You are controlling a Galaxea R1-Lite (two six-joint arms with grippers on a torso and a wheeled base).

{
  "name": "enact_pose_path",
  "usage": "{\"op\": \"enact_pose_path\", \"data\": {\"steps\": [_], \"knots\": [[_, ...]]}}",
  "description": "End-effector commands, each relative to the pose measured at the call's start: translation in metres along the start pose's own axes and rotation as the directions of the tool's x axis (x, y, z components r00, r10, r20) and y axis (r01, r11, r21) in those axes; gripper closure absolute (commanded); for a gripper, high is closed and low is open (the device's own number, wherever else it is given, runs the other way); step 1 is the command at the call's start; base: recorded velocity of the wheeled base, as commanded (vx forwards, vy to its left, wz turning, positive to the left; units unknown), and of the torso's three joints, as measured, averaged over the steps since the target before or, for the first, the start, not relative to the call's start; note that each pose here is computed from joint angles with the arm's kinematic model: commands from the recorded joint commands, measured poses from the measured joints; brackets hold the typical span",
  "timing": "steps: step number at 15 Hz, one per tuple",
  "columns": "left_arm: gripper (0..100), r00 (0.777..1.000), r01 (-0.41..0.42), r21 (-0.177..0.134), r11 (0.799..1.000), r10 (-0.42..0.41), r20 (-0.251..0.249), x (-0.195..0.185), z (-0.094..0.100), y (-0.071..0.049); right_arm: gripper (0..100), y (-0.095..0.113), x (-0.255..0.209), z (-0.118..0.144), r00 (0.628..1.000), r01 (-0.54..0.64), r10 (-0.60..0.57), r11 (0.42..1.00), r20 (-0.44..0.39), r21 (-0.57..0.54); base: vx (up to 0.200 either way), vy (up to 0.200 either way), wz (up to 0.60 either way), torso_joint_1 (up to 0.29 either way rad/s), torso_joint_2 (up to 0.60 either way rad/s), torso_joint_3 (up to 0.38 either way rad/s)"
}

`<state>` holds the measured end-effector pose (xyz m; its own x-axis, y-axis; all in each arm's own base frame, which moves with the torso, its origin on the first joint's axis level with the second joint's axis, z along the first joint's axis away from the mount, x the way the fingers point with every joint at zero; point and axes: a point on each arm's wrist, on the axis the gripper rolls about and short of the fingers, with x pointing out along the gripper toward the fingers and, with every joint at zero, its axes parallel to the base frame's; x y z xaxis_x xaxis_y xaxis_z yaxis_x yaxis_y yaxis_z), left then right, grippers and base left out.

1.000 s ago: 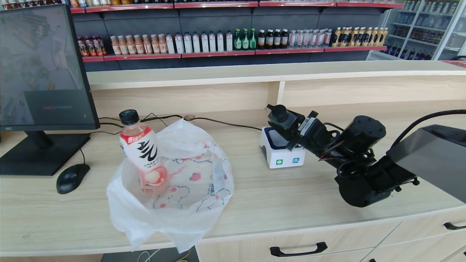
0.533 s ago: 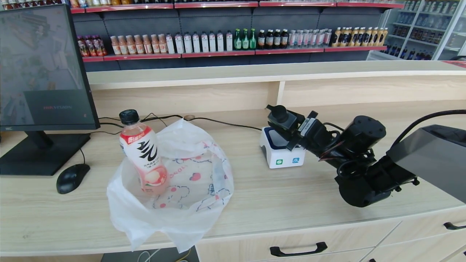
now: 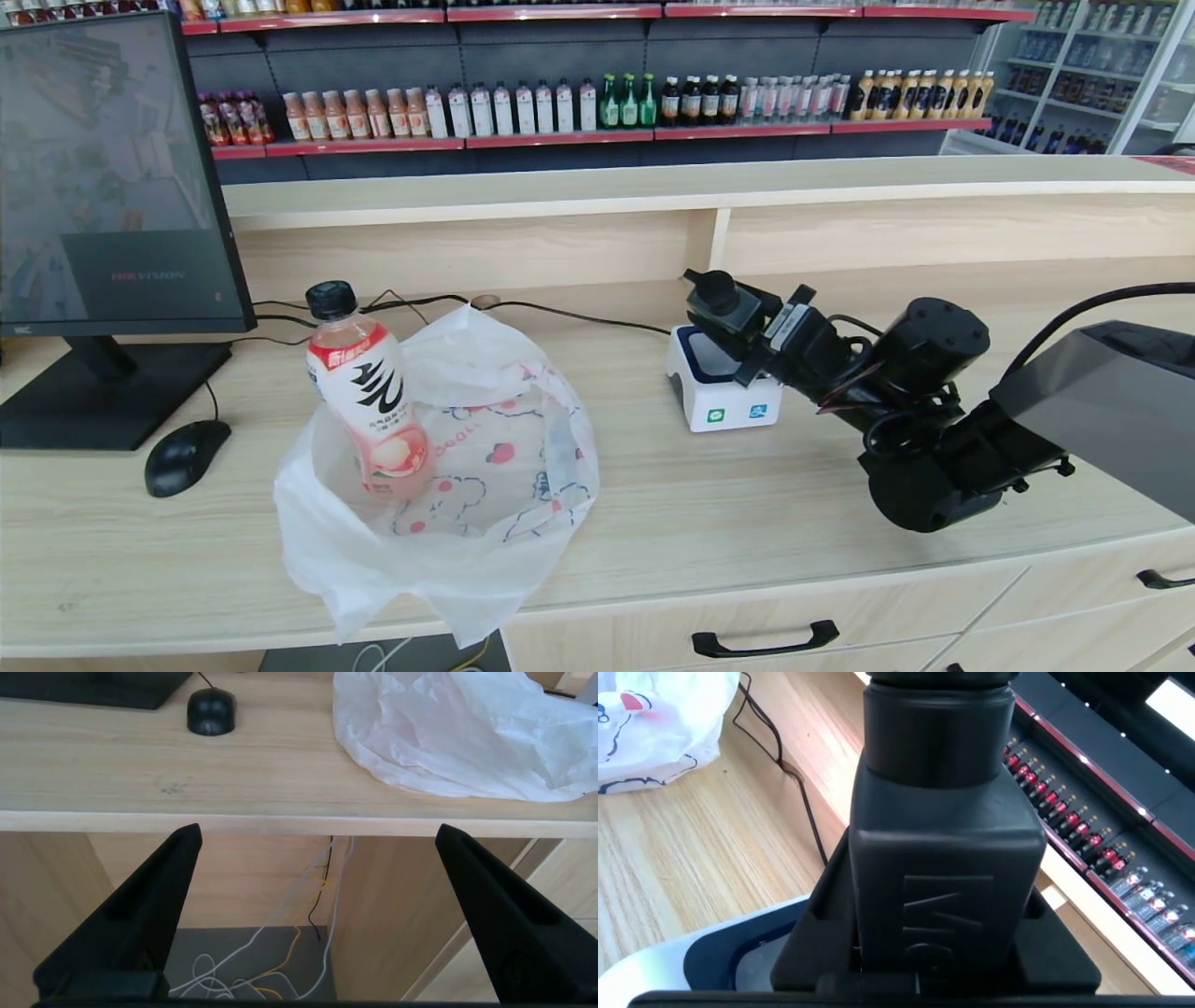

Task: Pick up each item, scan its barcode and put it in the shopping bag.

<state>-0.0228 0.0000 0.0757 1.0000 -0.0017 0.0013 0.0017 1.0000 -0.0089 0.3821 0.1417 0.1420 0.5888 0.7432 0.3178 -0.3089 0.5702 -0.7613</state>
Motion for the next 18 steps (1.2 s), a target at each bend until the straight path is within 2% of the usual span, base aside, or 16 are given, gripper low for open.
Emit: {"op": "enact_pose_path", "data": {"steps": [1, 5, 9, 12, 14, 16, 18], "knots": [[0, 1.0, 0.0, 0.0, 1.0, 0.0, 0.0, 0.0, 0.0, 0.0, 100, 0.002, 0.001, 0.002, 1.0, -0.005, 0.005, 1.0, 0.006, 0.001, 0.0, 0.0, 0.0, 0.0, 0.0, 0.0], [0, 1.0, 0.0, 0.0, 1.0, 0.0, 0.0, 0.0, 0.0, 0.0, 100, -0.011, 0.004, 0.028, 0.998, 0.026, -0.026, 1.0, 0.052, 0.002, 0.0, 0.0, 0.0, 0.0, 0.0, 0.0], [0, 1.0, 0.0, 0.0, 1.0, 0.0, -0.001, 0.0, 0.0, 0.0, 100, -0.039, 0.0, 0.067, 0.985, 0.161, -0.166, 0.983, 0.053, 0.088, 0.0, 0.0, 0.0, 0.0, 0.0, 0.0], [0, 1.0, 0.0, 0.004, 1.0, 0.0, -0.001, 0.0, 0.0, 0.0, 100, -0.05, -0.014, 0.085, 0.957, 0.288, -0.288, 0.936, -0.027, 0.204, 0.0, 0.0, 0.0, 0.0, 0.0, 0.0], [0, 1.0, 0.0, 0.004, 1.0, 0.0, -0.001, 0.0, 0.0, 0.0, 100, -0.049, -0.028, 0.09, 0.928, 0.373, -0.352, 0.874, -0.124, 0.312, 0.0, 0.0, 0.0, 0.0, 0.0, 0.0], [0, 1.0, 0.0, 0.003, 1.0, 0.0, -0.001, 0.0, 0.0, 0.0, 100, -0.033, -0.043, 0.087, 0.909, 0.415, -0.346, 0.805, -0.234, 0.424, 0.0, 0.0, 0.0, 0.0, 0.0, 0.0], [0, 1.0, 0.0, 0.003, 1.0, 0.0, -0.001, 0.0, 0.0, 0.0, 100, -0.028, -0.055, 0.088, 0.887, 0.459, -0.356, 0.751, -0.295, 0.475, 0.0, 0.0, 0.0, 0.0, 0.0, 0.0]]}}
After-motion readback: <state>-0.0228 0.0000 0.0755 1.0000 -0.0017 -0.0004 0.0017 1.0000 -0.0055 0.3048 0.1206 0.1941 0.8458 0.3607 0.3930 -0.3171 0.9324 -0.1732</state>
